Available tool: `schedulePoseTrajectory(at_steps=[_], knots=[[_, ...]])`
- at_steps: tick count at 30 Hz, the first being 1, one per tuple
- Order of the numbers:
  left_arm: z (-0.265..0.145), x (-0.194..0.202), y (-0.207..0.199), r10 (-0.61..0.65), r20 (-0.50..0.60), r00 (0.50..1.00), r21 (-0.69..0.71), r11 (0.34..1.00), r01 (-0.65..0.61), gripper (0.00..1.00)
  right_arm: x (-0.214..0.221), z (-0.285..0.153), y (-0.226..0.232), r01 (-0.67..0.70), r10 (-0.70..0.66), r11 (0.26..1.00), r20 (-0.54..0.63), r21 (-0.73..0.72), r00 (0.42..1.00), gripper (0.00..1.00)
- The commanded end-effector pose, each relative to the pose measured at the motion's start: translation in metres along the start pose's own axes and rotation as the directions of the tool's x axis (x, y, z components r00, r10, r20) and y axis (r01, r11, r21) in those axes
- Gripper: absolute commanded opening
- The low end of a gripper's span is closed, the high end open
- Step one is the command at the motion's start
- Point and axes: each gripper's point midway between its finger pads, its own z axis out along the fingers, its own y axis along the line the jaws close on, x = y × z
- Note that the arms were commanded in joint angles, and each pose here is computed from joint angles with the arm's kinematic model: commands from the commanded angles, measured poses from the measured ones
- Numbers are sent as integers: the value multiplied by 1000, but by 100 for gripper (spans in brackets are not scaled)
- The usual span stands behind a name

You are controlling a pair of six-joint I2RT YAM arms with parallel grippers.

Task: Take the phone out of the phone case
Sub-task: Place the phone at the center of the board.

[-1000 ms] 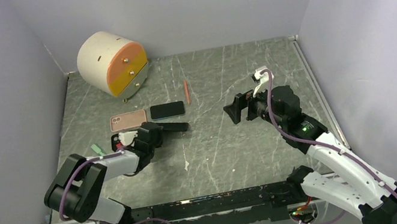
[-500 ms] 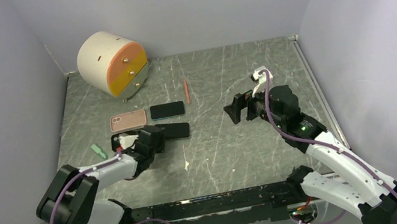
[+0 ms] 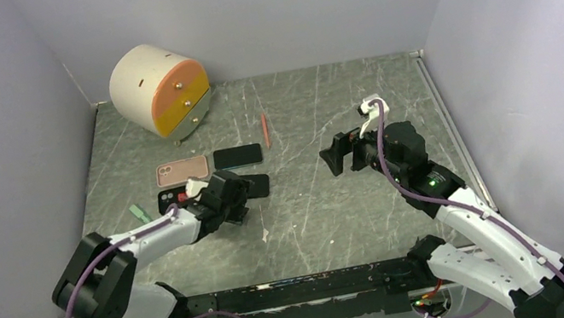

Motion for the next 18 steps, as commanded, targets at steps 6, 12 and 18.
schedulePoseTrajectory(at_steps=[6,12,18], knots=[[24,36,-19,108,-112,988,15,994,-107,79,-19,-10,-4,5,-6,999,53,32,999,99],[37,46,-41,103,-119,988,56,994,-97,79,-18,-12,-7,12,-15,999,50,46,999,99],[47,42,-45,60,-87,994,54,997,-55,79,-18,-12,-8,20,-23,998,46,53,999,99]])
